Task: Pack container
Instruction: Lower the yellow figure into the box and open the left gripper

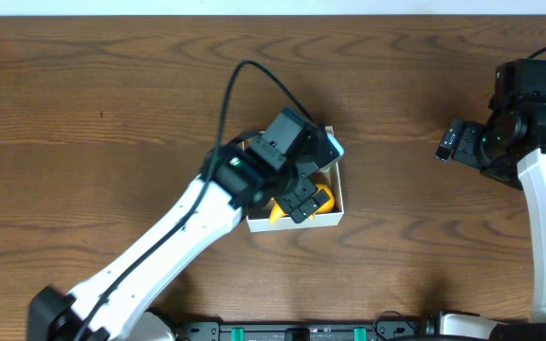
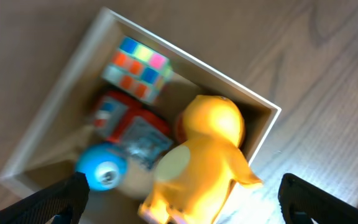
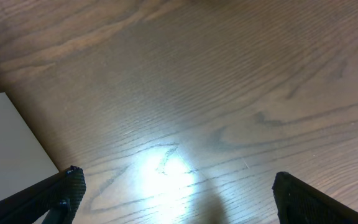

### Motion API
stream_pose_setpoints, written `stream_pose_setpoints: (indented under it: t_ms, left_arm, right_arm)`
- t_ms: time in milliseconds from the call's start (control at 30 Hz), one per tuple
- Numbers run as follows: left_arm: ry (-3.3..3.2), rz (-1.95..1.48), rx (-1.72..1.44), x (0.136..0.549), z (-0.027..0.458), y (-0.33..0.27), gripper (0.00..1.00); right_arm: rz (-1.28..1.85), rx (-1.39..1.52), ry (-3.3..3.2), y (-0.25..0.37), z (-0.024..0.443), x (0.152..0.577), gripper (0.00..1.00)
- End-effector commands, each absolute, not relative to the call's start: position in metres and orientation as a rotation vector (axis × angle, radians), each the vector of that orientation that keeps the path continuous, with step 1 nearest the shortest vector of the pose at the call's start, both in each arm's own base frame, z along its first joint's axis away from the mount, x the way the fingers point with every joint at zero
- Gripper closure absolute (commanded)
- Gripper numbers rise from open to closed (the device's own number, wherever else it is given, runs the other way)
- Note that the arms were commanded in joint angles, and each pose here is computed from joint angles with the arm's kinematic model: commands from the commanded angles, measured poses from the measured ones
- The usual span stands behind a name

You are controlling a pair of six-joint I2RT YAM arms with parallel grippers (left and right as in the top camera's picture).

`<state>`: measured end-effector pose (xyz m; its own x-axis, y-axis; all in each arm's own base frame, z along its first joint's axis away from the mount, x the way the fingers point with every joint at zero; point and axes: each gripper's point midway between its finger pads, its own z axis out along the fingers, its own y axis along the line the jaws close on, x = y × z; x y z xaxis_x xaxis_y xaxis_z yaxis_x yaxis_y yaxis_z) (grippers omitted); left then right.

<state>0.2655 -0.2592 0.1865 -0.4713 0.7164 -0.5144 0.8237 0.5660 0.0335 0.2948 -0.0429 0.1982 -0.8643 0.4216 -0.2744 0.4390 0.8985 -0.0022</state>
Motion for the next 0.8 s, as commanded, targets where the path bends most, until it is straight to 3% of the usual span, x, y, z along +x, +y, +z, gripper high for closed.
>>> stream_pose_setpoints:
  t_ms: [0,467,667,767]
  left_arm:
    - [2.270,-0.226,1.196,0.272,0.206,-0.250,0.02]
    - [2.408,-0.185,1.259,0.270,0.163,-0.247,0.02]
    - [2.475,-0.162,1.291,0.271,0.139,-0.248,0.50]
    - [2.498,-0.154,1.300,0.272,0.130,-0.248,0.57]
  right_arm:
    - [-0.092,0.636,2.802,-0.044,0.198,0.294,0.01]
    - [-0.095,0.639,2.816,-0.043,0.194,0.291,0.01]
    - [-0.101,0.643,2.843,-0.043,0.182,0.287,0.01]
    - [-0.103,0.643,2.847,-0.043,0.179,0.286,0.01]
